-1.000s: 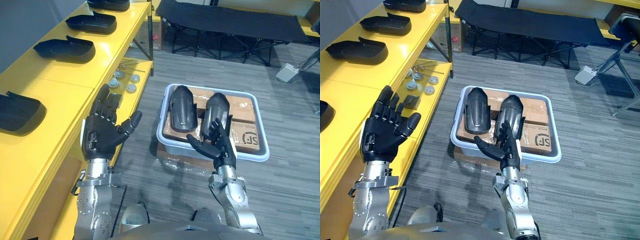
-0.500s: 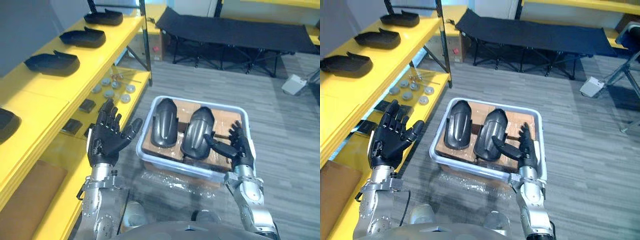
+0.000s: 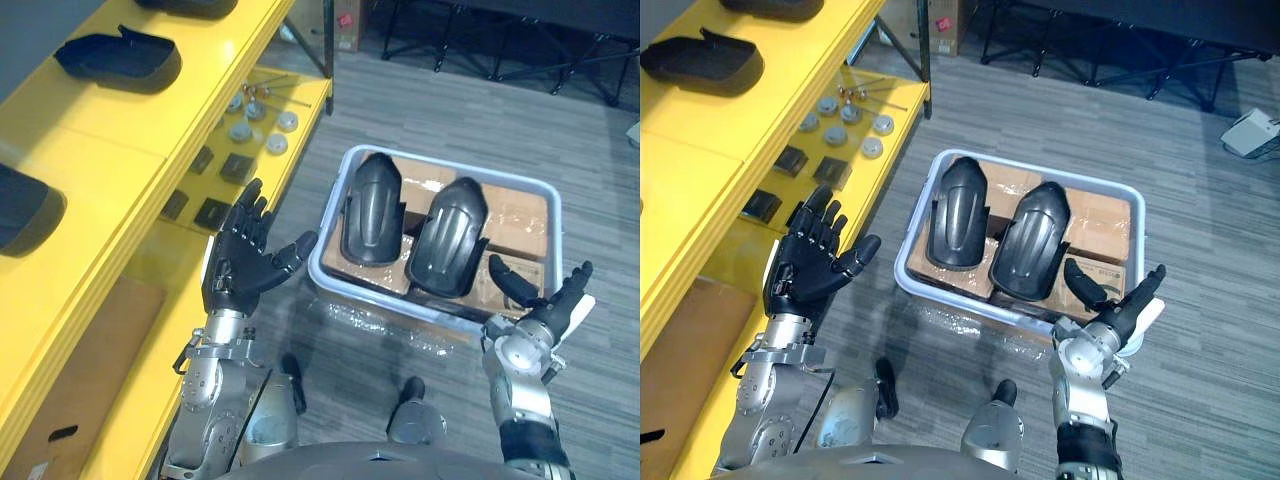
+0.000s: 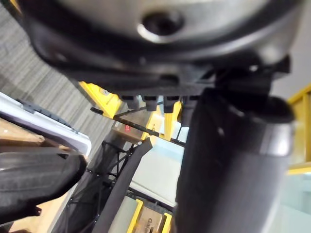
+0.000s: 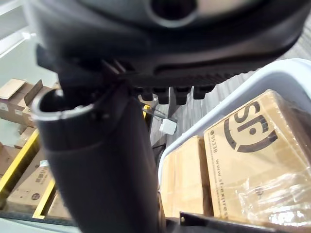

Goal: Walk over and take three plastic housings, then place them on the shelf

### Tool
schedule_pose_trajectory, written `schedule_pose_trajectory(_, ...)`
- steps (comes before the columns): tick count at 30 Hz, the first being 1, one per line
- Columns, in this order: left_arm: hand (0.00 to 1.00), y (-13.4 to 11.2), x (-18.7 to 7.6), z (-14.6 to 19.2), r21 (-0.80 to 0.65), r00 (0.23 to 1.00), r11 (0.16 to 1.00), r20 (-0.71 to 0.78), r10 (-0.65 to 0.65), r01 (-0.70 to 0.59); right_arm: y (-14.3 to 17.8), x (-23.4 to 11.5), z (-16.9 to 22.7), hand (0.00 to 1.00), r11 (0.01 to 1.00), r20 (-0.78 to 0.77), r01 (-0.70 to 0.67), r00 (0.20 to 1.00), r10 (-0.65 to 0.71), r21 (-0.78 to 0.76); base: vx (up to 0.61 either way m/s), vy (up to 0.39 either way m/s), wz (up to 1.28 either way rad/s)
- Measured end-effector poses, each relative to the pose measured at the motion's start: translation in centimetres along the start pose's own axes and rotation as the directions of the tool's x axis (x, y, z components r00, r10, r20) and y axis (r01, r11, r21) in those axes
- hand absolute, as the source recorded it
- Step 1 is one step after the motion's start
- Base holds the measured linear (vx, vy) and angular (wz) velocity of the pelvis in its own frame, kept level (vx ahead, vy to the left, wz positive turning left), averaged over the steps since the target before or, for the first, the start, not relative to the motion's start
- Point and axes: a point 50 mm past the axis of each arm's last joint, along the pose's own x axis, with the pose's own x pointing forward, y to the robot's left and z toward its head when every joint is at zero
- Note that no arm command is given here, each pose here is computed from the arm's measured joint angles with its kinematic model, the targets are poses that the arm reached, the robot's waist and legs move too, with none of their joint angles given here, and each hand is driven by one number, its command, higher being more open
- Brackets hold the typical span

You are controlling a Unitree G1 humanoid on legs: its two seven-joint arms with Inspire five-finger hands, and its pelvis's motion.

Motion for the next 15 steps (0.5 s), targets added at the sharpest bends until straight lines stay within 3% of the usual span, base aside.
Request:
schedule_pose_trajectory(9,1.0,-1.0,1.3,-0.1,-0.019,1.0,1.0,0.02,-0.02,0.021,1.1,6.2,6.4,1.0,0.993,0.109,0.118,0.987,-0.117,-0.001,-0.08,0.015,0.1)
schedule_pose_trajectory(15,1.0,-2.1,2.1,-1.2,-0.028,0.998,0.998,-0.01,-0.064,0.064,2.1,9.0,9.7,1.0,0.998,0.144,0.062,0.988,-0.057,-0.031,-0.03,-0.004,0.05)
